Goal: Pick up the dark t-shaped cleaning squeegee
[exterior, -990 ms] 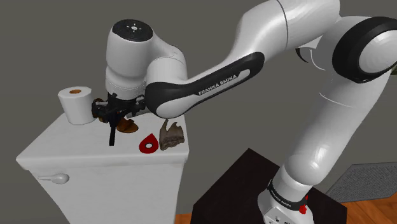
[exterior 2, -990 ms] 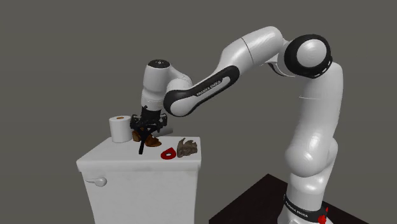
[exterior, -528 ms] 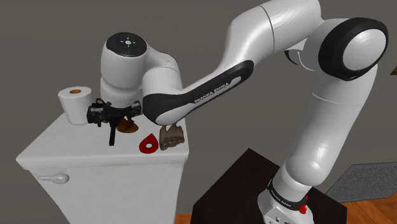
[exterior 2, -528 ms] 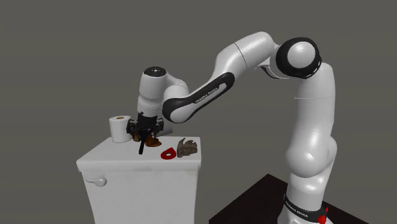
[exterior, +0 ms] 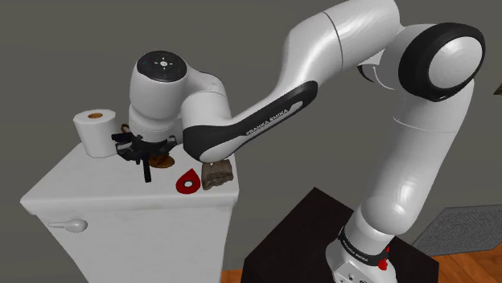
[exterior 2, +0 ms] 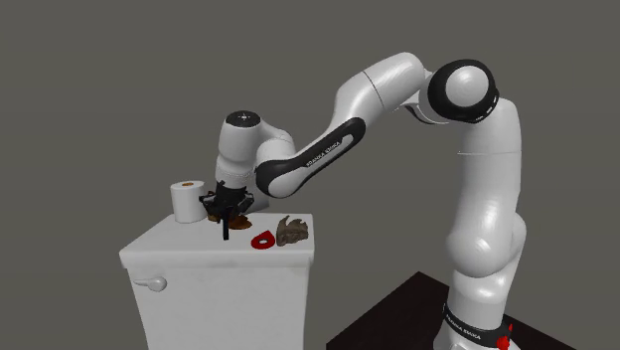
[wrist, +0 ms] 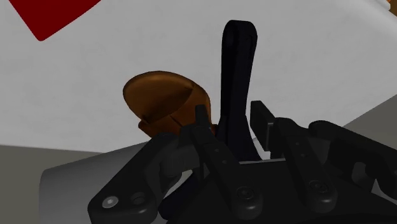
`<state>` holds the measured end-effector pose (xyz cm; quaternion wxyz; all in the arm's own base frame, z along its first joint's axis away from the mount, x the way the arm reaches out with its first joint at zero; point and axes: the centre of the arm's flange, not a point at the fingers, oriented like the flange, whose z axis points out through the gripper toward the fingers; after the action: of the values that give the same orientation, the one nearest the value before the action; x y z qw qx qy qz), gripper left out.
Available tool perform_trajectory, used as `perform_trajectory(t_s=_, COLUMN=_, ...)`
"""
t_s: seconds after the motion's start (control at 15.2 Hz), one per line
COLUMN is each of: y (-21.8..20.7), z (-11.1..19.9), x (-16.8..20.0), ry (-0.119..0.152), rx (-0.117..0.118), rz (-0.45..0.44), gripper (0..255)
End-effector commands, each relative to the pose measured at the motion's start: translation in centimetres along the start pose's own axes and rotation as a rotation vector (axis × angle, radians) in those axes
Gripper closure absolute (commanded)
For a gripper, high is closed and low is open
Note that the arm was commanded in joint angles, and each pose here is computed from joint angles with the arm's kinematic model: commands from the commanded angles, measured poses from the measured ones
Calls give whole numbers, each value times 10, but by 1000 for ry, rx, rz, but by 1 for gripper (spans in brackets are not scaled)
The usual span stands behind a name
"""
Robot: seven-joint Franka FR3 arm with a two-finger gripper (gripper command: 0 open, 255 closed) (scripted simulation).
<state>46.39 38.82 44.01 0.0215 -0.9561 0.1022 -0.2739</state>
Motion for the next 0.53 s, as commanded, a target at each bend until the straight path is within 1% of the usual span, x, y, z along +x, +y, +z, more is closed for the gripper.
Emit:
perform_trajectory(t_s=0.0, y=0, z=0, x=0, ry=0, rx=0, rz=0, gripper=255)
perform_trajectory(t_s=0.26, y=0, z=0, x=0, ry=0, rx=0, rz=0, gripper=255)
perform_trajectory(t_s=0.46, y=-2, z=-13, x=8, ry=0, rx=0, rz=0, gripper=255)
